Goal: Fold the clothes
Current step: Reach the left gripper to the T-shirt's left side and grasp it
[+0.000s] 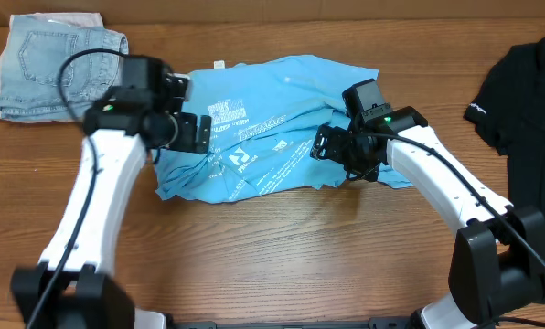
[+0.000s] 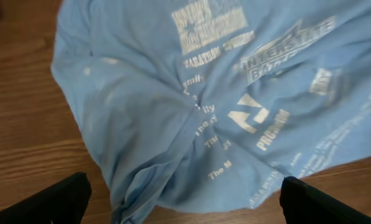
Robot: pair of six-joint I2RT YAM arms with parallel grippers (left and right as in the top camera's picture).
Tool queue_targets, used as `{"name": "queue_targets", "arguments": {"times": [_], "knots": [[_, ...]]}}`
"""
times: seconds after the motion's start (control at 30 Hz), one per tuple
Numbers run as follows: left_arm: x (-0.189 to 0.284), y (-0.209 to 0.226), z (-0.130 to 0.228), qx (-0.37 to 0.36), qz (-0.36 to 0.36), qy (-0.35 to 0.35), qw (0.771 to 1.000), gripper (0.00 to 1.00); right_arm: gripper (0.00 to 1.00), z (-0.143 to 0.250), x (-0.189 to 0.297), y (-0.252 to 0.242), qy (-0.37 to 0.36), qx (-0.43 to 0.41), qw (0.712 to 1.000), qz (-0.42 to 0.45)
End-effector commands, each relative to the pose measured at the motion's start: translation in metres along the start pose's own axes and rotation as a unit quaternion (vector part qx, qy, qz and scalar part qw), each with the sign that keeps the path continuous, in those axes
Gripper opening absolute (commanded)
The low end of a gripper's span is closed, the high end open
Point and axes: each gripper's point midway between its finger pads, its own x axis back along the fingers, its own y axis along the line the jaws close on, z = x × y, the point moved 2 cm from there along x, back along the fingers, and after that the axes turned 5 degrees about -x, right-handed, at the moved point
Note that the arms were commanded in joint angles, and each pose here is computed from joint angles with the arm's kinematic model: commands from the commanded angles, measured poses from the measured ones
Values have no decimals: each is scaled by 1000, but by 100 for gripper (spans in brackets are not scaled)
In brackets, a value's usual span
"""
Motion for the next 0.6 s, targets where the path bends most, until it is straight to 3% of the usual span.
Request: {"name": "queue_targets", "arguments": {"times": [0.0, 0.13, 0.3, 0.57], "knots": [[-18, -13, -7, 20, 13, 12, 1000, 100, 100, -1, -1, 1, 0, -2, 1000, -3], [-46, -20, -5, 18, 31, 34, 999, 100, 100, -1, -1, 0, 1, -3, 1000, -2], [-83, -1, 1, 81, -26, 64, 994, 100, 100, 0, -1, 0, 1, -3, 1000, -2], [-122, 5, 23, 75, -82, 119, 987, 100, 100, -2, -1, 2, -2, -1, 1000, -5]]}}
